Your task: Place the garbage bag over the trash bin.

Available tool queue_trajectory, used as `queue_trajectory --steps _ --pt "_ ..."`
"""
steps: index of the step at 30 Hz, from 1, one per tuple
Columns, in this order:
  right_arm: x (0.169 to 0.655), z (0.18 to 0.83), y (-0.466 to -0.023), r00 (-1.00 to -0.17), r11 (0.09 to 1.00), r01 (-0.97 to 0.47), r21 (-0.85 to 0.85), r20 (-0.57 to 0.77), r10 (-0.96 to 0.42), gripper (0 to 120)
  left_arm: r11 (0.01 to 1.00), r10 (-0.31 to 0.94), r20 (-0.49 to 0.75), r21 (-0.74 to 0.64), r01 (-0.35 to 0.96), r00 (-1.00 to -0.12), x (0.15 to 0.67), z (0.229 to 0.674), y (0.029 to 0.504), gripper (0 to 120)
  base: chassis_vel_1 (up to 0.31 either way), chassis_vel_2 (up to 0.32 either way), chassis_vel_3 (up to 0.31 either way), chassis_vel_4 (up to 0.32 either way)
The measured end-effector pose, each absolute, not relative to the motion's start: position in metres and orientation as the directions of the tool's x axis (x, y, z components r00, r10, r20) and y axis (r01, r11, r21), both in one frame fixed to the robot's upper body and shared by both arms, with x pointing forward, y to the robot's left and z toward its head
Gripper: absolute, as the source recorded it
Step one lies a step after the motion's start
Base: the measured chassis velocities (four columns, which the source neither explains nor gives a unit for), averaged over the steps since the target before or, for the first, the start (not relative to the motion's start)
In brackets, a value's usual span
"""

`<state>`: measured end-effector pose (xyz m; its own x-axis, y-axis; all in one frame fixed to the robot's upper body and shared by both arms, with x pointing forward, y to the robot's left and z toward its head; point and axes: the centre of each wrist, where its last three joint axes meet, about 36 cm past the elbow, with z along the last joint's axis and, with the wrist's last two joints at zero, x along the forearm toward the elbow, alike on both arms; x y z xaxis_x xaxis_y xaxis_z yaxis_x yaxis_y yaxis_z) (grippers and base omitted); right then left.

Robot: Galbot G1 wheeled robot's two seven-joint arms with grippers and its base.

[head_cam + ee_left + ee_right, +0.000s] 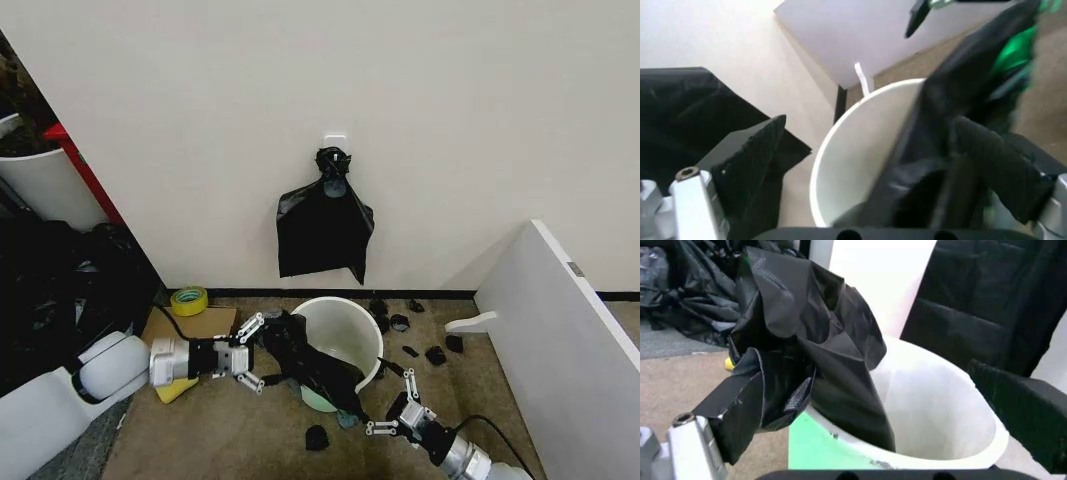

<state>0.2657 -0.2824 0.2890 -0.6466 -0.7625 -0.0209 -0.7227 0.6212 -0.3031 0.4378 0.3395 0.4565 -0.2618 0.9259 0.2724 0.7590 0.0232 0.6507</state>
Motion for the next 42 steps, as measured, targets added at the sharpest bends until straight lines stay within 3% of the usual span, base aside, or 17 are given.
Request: queue_trajectory --steps 4,10,20,32,42 --pt "0.267 0.290 -0.284 -0.640 0.612 -0.725 -0.315 -0.018 -0.768 100 0.008 0.925 0.288 0.640 0.769 -0.249 0.454 0.452 0.333 98 0.000 0.000 0.000 0.000" --pt "0.269 0.291 -0.286 -0.637 0.605 -0.725 -0.331 -0.013 -0.771 100 -0.023 0.925 0.319 0.588 0.808 -0.206 0.464 0.448 0.330 81 0.000 0.000 0.000 0.000" --pt "0.270 0.291 -0.286 -0.643 0.609 -0.720 -0.333 -0.011 -0.766 100 -0.120 0.919 0.382 0.514 0.849 -0.101 0.483 0.429 0.314 41 0.000 0.000 0.000 0.000" --pt "0.268 0.287 -0.289 -0.641 0.605 -0.725 -0.330 0.000 -0.768 100 -0.120 0.926 0.365 0.526 0.842 -0.096 0.498 0.416 0.297 0 0.000 0.000 0.000 0.000" --pt "0.262 0.284 -0.290 -0.622 0.589 -0.730 -0.347 -0.019 -0.783 100 -0.070 0.931 0.341 0.527 0.847 -0.135 0.500 0.410 0.296 0 0.000 0.000 0.000 0.000"
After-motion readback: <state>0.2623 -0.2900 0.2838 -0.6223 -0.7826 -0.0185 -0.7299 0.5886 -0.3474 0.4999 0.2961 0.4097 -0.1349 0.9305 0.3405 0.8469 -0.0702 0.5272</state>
